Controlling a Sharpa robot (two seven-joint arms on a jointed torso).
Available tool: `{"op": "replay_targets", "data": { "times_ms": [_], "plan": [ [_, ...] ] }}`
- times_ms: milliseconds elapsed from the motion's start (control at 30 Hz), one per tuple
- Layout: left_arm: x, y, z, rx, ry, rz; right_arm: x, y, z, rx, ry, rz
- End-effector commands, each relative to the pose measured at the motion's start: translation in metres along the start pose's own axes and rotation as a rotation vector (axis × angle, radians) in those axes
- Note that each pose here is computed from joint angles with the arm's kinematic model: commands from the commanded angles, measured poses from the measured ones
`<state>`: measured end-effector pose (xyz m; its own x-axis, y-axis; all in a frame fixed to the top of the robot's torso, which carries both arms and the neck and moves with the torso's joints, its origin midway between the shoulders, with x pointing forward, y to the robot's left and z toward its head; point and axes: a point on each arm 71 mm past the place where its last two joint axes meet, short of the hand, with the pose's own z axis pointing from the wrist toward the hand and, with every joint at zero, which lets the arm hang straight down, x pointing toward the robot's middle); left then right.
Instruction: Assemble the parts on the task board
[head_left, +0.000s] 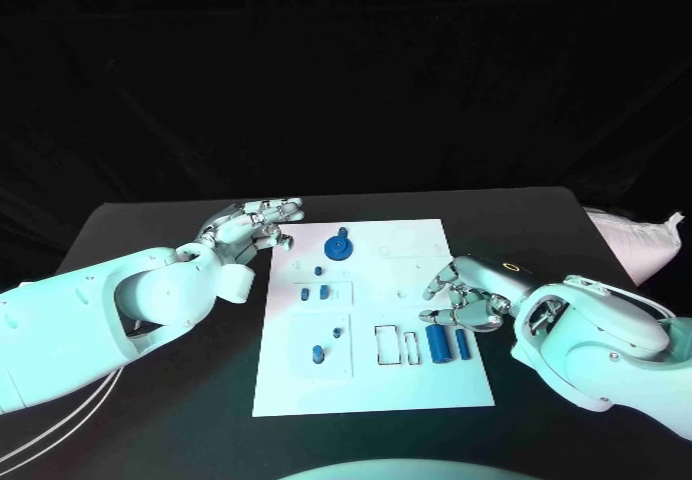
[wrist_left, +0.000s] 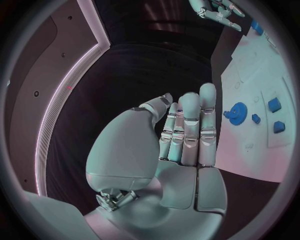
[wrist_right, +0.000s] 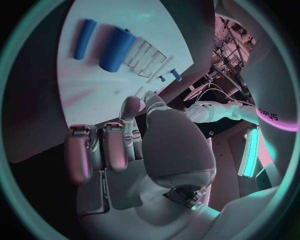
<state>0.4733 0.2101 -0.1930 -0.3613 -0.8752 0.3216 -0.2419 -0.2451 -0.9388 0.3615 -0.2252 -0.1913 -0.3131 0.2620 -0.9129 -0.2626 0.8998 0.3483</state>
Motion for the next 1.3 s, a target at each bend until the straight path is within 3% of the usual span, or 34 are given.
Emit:
{"op": "replay_targets", "data": {
  "times_ms": [33, 500, 1300],
  "plan": [
    [0.0037, -0.0002, 0.0002, 0.003, 0.023, -0.004, 0.003, -0.010, -0.005, 0.101, 0.046, 0.021],
    [0.0050, 0.0022, 0.0008, -0.002, 0.029, -0.006, 0.021, -0.023, -0.013, 0.210, 0.141, -0.059],
    [0.0036, 0.0023, -0.0001, -0.004, 0.026, -0.005, 0.050, -0.015, 0.003, 0.173, 0.198, -0.066]
  ]
}}
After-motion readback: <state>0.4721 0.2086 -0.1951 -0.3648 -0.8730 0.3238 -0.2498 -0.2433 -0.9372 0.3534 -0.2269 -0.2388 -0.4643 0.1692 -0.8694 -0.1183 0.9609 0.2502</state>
